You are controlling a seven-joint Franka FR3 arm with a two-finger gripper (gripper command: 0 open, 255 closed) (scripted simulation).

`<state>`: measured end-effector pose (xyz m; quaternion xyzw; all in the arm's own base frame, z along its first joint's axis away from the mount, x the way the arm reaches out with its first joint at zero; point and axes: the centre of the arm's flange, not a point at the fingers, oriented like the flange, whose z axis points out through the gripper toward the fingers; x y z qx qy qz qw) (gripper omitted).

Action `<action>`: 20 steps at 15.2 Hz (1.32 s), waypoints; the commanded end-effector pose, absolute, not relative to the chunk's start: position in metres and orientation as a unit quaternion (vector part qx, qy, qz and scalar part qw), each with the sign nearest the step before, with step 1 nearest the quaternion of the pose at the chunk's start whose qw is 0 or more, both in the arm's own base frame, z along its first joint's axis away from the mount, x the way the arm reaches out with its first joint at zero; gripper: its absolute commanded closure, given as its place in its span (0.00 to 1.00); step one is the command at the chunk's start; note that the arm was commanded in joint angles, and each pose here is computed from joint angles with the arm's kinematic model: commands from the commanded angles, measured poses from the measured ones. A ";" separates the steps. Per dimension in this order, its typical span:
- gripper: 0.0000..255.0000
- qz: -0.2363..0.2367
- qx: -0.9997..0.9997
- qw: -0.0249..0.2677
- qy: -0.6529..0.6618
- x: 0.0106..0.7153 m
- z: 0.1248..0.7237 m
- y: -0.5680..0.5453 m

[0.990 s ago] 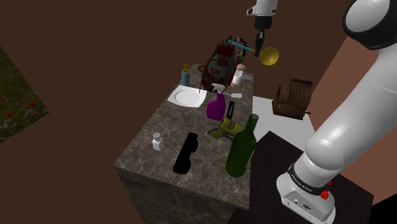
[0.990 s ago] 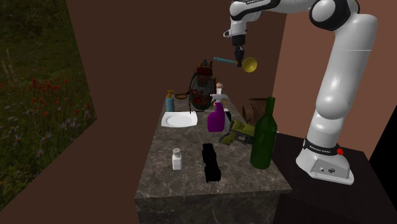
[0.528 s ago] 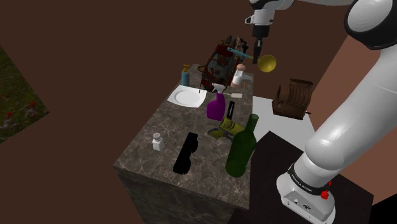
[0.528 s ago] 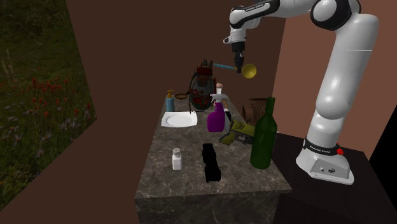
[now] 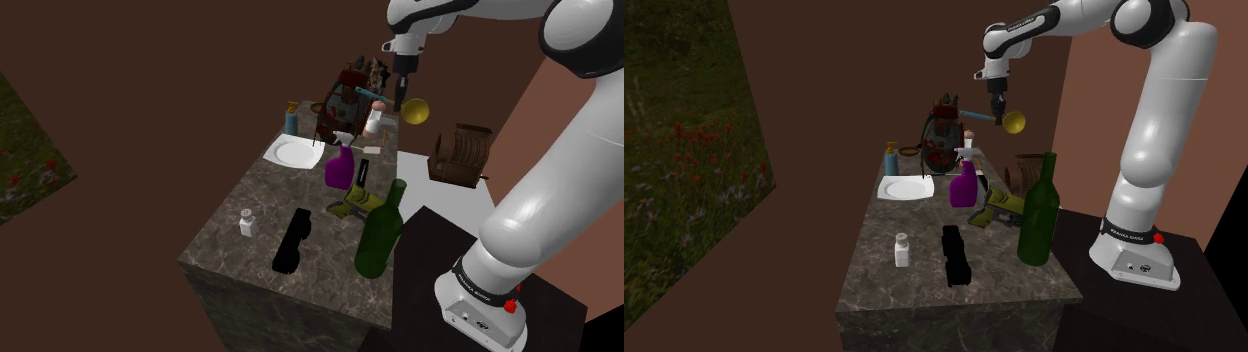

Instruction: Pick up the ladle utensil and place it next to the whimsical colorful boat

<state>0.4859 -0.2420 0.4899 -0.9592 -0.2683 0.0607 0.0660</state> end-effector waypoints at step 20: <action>1.00 0.061 -0.959 0.066 -0.268 0.486 0.378 -0.242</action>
